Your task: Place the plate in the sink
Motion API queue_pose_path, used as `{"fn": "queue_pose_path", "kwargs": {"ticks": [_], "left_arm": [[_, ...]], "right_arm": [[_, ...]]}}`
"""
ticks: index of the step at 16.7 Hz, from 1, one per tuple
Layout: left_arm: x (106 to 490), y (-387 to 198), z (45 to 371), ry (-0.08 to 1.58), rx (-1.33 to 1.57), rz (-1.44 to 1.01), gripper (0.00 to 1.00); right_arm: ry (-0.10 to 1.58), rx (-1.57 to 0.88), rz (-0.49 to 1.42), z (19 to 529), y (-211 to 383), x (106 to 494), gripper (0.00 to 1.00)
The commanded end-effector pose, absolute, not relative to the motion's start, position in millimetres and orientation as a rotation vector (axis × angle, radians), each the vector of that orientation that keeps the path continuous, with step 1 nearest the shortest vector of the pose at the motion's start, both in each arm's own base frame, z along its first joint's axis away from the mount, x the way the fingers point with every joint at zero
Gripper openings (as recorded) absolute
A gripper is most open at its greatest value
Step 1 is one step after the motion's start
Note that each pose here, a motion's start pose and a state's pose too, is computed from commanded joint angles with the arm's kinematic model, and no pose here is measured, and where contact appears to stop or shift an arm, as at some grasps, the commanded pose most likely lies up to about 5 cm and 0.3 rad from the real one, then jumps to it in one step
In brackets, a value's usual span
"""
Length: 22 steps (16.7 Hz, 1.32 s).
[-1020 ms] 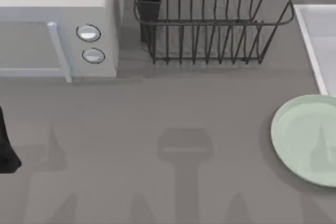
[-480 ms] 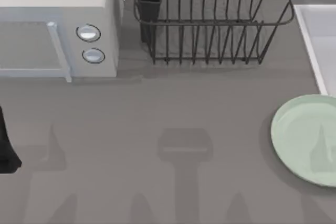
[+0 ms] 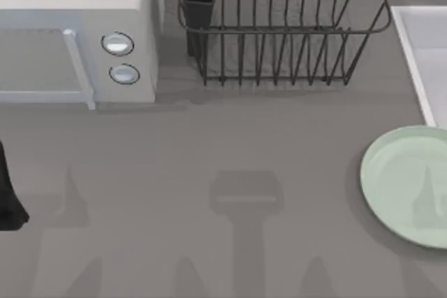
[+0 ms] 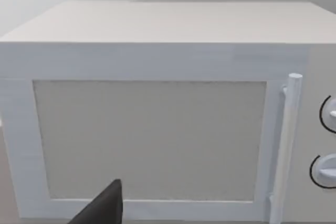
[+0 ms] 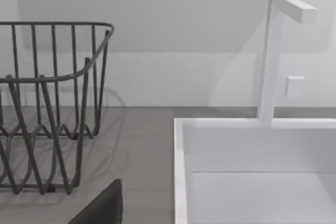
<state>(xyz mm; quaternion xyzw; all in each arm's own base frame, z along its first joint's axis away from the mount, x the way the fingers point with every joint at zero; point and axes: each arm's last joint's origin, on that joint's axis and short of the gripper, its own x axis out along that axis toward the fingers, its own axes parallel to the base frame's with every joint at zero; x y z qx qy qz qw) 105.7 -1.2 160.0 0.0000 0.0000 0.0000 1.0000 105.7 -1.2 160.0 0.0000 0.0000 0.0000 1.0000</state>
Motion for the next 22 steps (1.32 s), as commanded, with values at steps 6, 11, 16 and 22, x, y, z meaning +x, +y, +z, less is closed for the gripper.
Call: {"fn": "queue_pose_path", "kwargs": {"ticks": [6, 11, 16, 22], "left_arm": [[105.7, -1.2, 160.0, 0.0, 0.0, 0.0, 1.0], [105.7, -1.2, 160.0, 0.0, 0.0, 0.0, 1.0], [105.7, -1.2, 160.0, 0.0, 0.0, 0.0, 1.0], [105.7, -1.2, 160.0, 0.0, 0.0, 0.0, 1.0]], "right_arm": [[0.0, 0.0, 0.0, 160.0, -1.2, 105.7, 1.0], [0.13, 0.039, 0.038, 185.3, 3.5, 109.0, 1.0], [0.473, 0.1, 0.096, 229.6, 17.7, 139.5, 1.0], [1.006, 0.112, 0.103, 251.1, 59.3, 223.7, 1.0]]}}
